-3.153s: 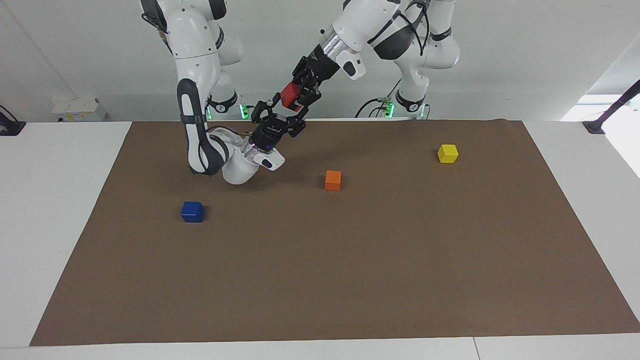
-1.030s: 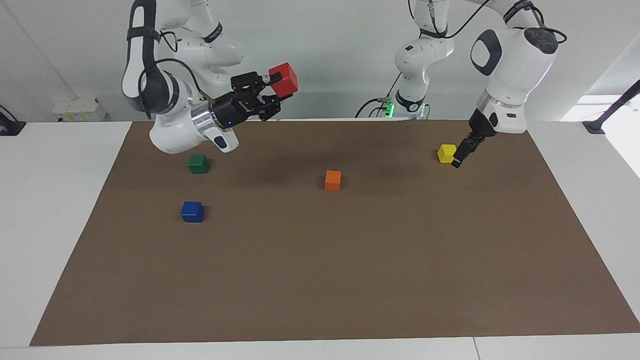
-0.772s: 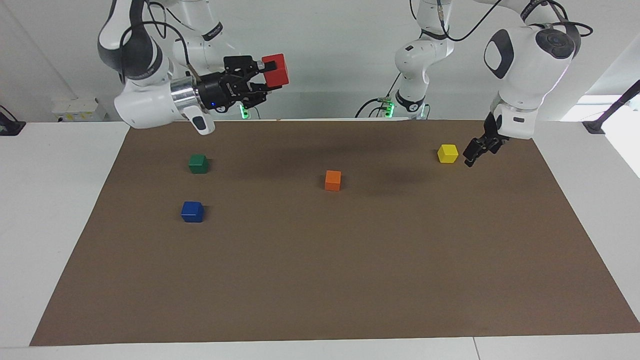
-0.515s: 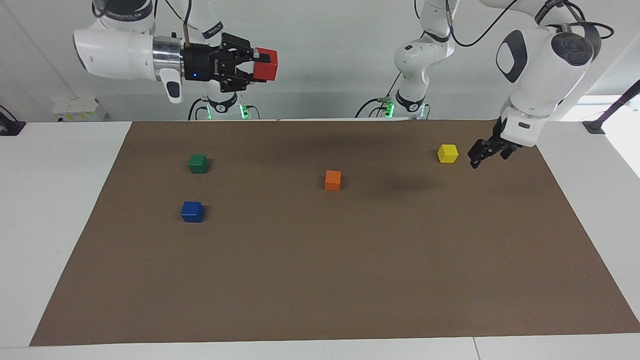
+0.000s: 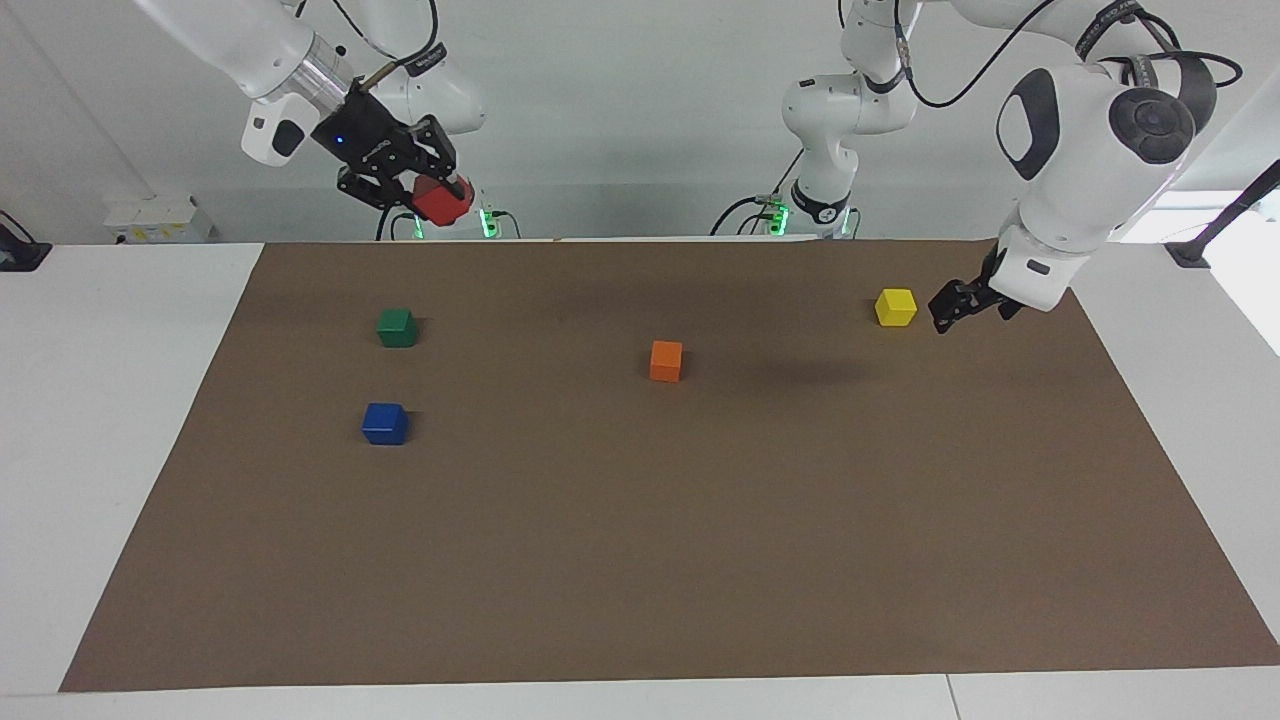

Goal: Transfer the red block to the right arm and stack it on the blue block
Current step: 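Carry the red cube toward the blue cube while the left gripper withdraws, then lower the red cube onto the blue cube with the right gripper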

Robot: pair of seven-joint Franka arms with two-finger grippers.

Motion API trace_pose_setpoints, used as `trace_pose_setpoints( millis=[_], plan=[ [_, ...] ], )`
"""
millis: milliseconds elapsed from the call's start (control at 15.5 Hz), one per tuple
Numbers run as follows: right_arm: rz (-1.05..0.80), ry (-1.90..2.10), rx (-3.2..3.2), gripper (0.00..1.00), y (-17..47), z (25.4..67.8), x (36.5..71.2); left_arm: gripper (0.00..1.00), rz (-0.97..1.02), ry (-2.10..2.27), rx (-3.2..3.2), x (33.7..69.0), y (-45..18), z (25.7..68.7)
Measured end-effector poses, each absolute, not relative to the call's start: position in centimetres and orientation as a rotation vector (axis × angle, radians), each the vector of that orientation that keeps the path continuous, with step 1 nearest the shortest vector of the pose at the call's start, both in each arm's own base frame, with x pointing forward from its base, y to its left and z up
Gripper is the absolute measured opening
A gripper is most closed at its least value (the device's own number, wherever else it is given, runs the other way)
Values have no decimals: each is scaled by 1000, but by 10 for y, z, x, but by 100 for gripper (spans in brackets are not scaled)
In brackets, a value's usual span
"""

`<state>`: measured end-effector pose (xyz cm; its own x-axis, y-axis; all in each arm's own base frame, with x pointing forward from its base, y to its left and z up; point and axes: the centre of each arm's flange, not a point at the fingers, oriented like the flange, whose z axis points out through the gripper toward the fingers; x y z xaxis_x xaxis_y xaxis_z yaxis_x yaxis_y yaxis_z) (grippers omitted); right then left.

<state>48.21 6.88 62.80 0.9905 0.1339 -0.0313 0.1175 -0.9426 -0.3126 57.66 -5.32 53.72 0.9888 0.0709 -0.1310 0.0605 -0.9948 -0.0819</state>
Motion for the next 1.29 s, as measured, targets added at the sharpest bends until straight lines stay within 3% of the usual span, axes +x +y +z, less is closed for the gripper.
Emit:
trace_pose_setpoints(
  millis=[257, 515, 901, 1287],
  plan=[
    [57, -167, -2993, 55, 64, 594, 497, 100, 165, -58, -3061, 565, -64, 540],
    [85, -3, -3114, 55, 49, 532, 522, 100, 54, -46, -3081, 531, -59, 543],
    [153, 129, -3202, 55, 13, 435, 564, 100, 87, -64, -3122, 544, -59, 538],
    [123, 180, -3193, 55, -7, 384, 575, 100, 89, -57, -3123, 549, -60, 542]
  ],
)
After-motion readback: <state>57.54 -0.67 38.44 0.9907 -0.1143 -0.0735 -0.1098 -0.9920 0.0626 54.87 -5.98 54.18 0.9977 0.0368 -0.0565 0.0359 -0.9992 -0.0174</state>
